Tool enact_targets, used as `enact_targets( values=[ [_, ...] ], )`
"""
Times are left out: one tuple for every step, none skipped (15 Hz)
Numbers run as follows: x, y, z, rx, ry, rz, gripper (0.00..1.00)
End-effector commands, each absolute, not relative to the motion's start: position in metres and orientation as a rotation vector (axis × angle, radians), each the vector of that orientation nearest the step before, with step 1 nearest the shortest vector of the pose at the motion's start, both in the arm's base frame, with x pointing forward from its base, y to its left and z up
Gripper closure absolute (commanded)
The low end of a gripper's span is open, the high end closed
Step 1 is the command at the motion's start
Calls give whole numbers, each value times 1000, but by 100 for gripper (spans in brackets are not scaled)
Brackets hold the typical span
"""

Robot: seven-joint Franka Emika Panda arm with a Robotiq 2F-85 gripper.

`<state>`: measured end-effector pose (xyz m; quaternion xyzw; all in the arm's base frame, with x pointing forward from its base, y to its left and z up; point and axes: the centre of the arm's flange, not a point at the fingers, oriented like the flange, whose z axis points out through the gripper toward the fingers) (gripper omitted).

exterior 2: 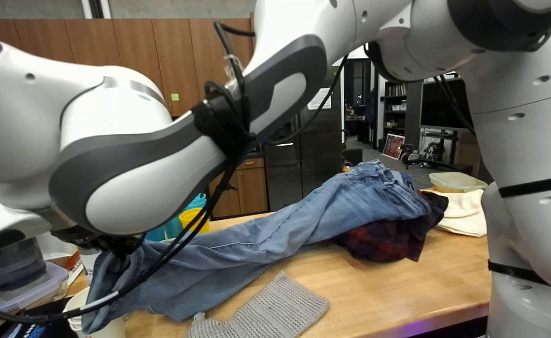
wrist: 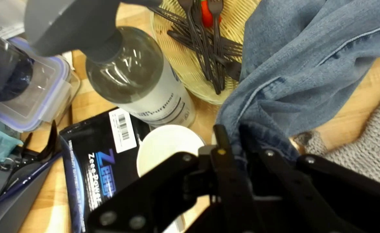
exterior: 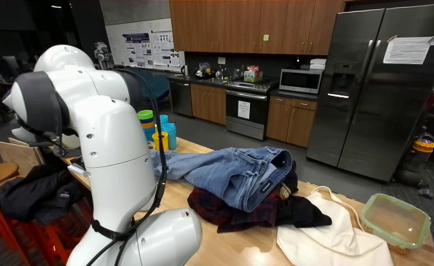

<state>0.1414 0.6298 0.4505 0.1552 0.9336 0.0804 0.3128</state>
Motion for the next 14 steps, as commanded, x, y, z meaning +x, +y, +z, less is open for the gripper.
enact_targets(
  values=[
    [163,624,456,448,2391,267,97],
    [169,618,458,464,2377,273,97],
    [176,612,459,482,2362,281,97],
    [182,606,461,510,2359,289,97],
    [186,600,463,534,2355,298,97],
    [192,596,465,565,2353,309,97],
    [196,590,466,593,2349,320,97],
    [200,586,468,615,2343,329,97],
    [204,581,469,634,2339,336,97],
    [206,577,471,656,2332,339,97],
    [209,574,472,682,2324,339,62],
    [211,569,474,700,2318,339,61],
    [213,565,476,713,2312,338,57],
    [214,563,477,727,2306,337,51]
  ],
)
